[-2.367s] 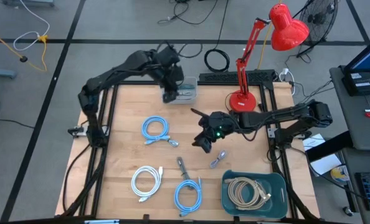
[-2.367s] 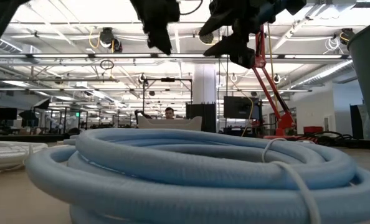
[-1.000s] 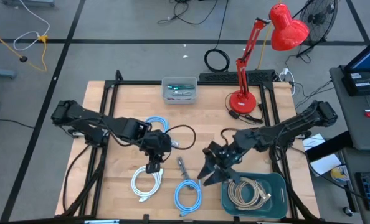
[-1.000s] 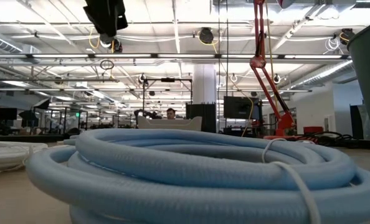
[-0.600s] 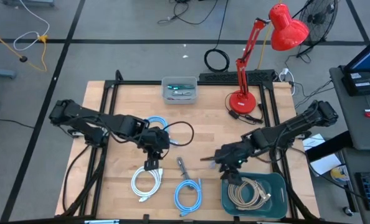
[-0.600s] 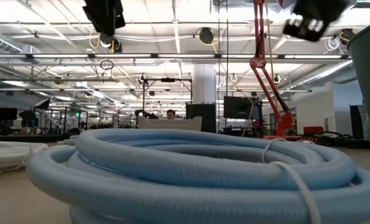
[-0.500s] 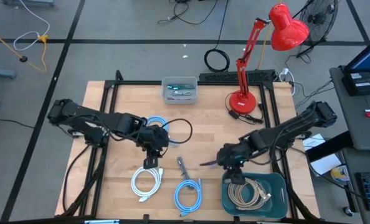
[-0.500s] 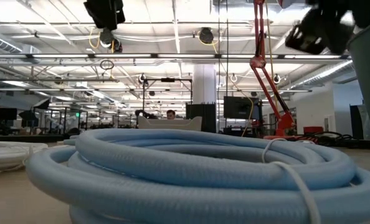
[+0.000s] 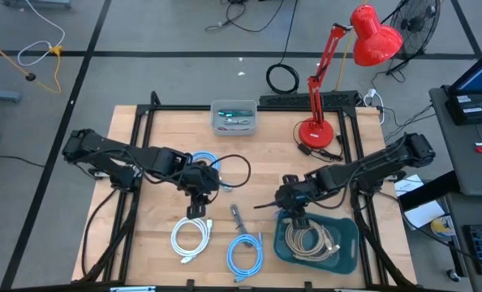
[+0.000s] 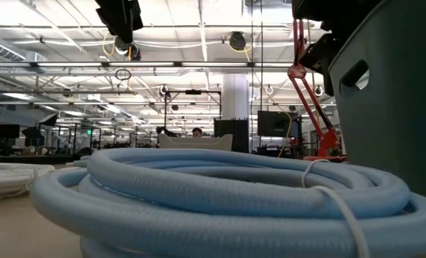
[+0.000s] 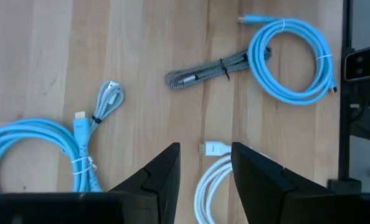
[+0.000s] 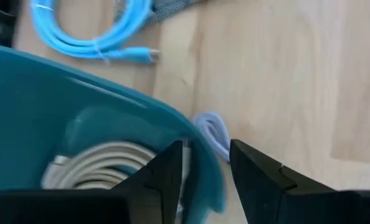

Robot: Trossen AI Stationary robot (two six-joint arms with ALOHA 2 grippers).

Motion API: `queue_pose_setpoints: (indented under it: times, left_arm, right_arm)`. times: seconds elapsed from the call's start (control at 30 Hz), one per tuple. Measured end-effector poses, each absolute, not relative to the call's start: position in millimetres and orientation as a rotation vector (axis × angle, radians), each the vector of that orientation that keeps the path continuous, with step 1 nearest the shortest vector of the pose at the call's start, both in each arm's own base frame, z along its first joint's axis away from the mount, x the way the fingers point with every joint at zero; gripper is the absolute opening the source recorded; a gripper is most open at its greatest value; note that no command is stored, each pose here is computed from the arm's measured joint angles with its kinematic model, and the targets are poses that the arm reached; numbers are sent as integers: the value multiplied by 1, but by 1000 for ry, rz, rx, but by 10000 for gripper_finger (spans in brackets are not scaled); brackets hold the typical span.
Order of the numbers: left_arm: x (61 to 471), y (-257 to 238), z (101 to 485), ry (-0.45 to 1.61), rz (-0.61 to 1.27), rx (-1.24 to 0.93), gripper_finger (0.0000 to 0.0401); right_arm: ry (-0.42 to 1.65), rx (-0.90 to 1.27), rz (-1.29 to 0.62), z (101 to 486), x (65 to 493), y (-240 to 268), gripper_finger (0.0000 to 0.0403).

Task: Pick & Place USB Port
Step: Adjust the blue bin

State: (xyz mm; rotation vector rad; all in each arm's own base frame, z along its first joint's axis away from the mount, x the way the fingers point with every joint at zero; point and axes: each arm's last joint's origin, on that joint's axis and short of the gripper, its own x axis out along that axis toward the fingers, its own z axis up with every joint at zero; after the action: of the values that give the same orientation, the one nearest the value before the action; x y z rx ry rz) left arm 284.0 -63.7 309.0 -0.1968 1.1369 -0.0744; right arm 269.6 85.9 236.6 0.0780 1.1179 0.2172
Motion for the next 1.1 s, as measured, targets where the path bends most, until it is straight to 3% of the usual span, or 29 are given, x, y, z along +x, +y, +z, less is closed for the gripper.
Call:
queue_pose_setpoints:
  times: [0.27,0.53,1.1]
  left_arm:
    - [282,-62,308,1156,-34,-145,145]
    - [282,-59,307,1152,-12,-109,145]
    - [283,-51,307,1148,1,-101,145]
  right_arm:
    - [1163,145,177,235,265,92,99]
    - [1196,194,186,235,254,115,8]
    - [1246,127,202,233,238,137,2]
